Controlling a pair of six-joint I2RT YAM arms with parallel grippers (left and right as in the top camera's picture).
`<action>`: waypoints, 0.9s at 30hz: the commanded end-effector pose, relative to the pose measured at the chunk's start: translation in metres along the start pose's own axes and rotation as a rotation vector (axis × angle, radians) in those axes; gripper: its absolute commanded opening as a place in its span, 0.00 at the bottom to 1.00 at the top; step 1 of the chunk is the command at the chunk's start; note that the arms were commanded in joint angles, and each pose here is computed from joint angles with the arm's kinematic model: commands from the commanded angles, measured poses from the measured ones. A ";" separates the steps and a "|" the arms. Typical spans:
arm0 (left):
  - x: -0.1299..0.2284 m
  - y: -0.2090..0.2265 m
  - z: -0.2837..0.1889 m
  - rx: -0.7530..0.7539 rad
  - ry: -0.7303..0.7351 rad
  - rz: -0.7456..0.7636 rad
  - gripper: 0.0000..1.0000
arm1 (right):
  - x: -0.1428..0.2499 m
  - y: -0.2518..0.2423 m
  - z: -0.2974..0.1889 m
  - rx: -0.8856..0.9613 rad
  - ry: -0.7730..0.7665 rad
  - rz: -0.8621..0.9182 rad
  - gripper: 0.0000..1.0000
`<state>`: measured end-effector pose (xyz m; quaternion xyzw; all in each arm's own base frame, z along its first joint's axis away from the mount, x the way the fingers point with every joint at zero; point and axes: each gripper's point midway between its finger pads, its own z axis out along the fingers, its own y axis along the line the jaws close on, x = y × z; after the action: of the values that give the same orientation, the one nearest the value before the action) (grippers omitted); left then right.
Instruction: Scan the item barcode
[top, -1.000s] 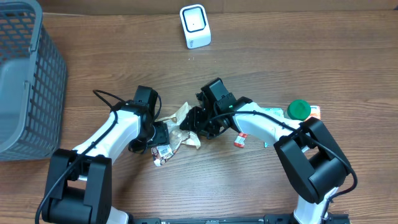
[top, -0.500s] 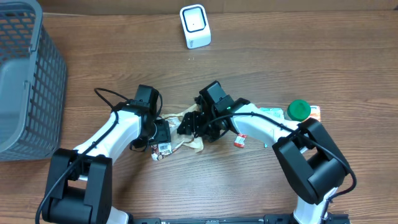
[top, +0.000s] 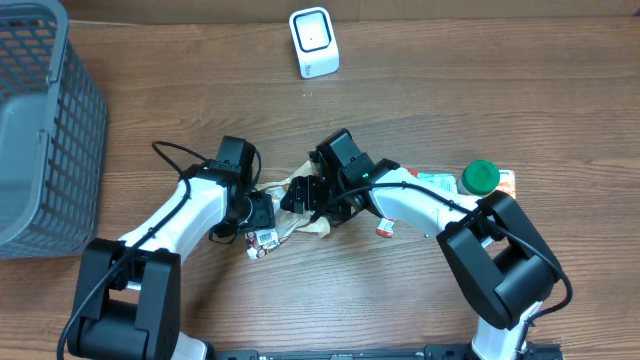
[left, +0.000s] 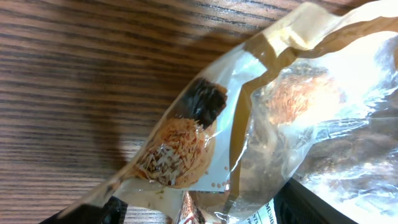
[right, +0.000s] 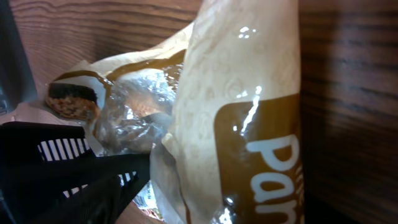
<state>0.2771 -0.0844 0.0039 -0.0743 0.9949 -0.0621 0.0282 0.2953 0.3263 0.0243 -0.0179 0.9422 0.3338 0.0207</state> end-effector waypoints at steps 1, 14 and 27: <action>0.009 0.003 0.008 -0.016 0.030 0.016 0.67 | 0.005 0.003 0.001 -0.002 0.010 0.010 0.75; 0.009 0.003 0.008 -0.015 0.030 0.016 0.68 | 0.019 0.019 0.011 -0.092 0.068 -0.016 0.69; 0.010 0.004 0.007 -0.017 0.033 0.015 0.76 | 0.026 0.035 0.007 -0.184 0.119 -0.021 0.46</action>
<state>0.2761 -0.0792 0.0032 -0.0759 0.9955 -0.0487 0.0278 0.2847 0.3434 0.0282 -0.0258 0.9259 0.3769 0.0021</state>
